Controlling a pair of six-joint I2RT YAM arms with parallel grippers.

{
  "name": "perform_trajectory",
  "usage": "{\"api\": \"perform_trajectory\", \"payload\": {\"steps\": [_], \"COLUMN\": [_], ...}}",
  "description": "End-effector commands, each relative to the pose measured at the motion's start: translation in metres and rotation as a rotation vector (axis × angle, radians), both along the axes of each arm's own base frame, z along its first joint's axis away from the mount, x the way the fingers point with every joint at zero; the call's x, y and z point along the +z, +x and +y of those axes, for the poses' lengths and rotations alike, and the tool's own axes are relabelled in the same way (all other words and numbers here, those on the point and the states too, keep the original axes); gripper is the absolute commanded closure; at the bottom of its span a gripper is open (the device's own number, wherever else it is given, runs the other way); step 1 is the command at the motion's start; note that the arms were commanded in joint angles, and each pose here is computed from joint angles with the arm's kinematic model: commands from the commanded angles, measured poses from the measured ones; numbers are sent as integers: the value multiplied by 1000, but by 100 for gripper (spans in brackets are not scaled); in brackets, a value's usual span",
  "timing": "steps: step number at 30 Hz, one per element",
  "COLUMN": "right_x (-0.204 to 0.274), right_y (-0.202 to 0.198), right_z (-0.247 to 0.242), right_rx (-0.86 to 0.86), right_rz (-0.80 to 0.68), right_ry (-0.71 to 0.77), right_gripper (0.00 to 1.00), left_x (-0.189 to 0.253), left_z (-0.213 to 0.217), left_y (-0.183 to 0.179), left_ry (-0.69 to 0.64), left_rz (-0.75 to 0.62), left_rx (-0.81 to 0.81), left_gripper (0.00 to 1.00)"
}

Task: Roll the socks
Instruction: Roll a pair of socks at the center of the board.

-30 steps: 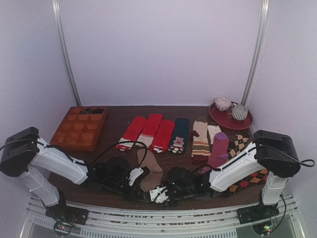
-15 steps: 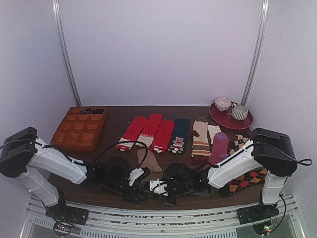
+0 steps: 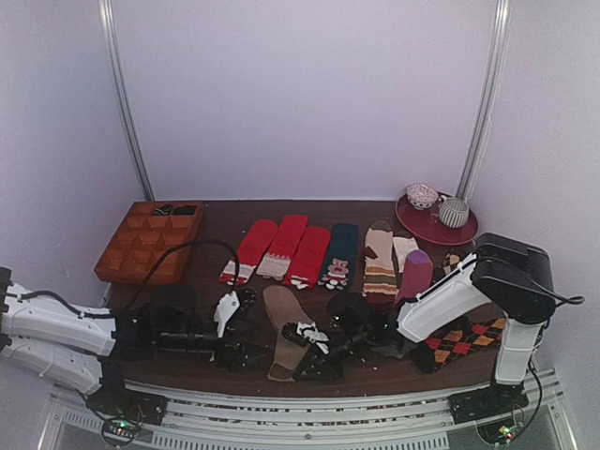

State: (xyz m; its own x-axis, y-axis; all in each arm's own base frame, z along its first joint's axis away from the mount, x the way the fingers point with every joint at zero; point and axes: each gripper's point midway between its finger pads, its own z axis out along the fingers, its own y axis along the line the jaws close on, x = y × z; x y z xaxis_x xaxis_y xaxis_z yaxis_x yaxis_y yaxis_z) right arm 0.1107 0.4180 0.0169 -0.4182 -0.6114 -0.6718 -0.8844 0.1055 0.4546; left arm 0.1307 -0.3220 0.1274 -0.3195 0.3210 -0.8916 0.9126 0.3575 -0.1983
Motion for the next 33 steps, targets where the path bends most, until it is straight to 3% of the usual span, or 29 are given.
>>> {"api": "perform_trajectory", "payload": {"steps": [1,7,12,16,25,33], "right_x": [-84,-96,-99,-101,-102,-104], "right_y": [-32,-34,-32,-31,-27,-27], "right_z": [-74,-81,-87,-91,-95,-96], "right_rx": [-152,-207,-234,-243,-259,-268], "right_rz": [316,404,413,417,427,442], "right_ry": [-362,-409,-423,-432,-444,-447], "right_gripper": [98,98,98,98,98,98], "left_x": [16,-12,-42,-63,-83,-101], "left_z": [-4,-28,-41,-49,-43,-34], "left_y": [-10,-24,-30,-38,-41,-35], "left_ry": [-115,-49,-5,40,85,152], "left_rz": [-128,-114,-99,-68,-35,16], "left_rx": [-87,-221,-279,-322,-319,-247], "left_gripper": [30,36,31,34,59,55]}}
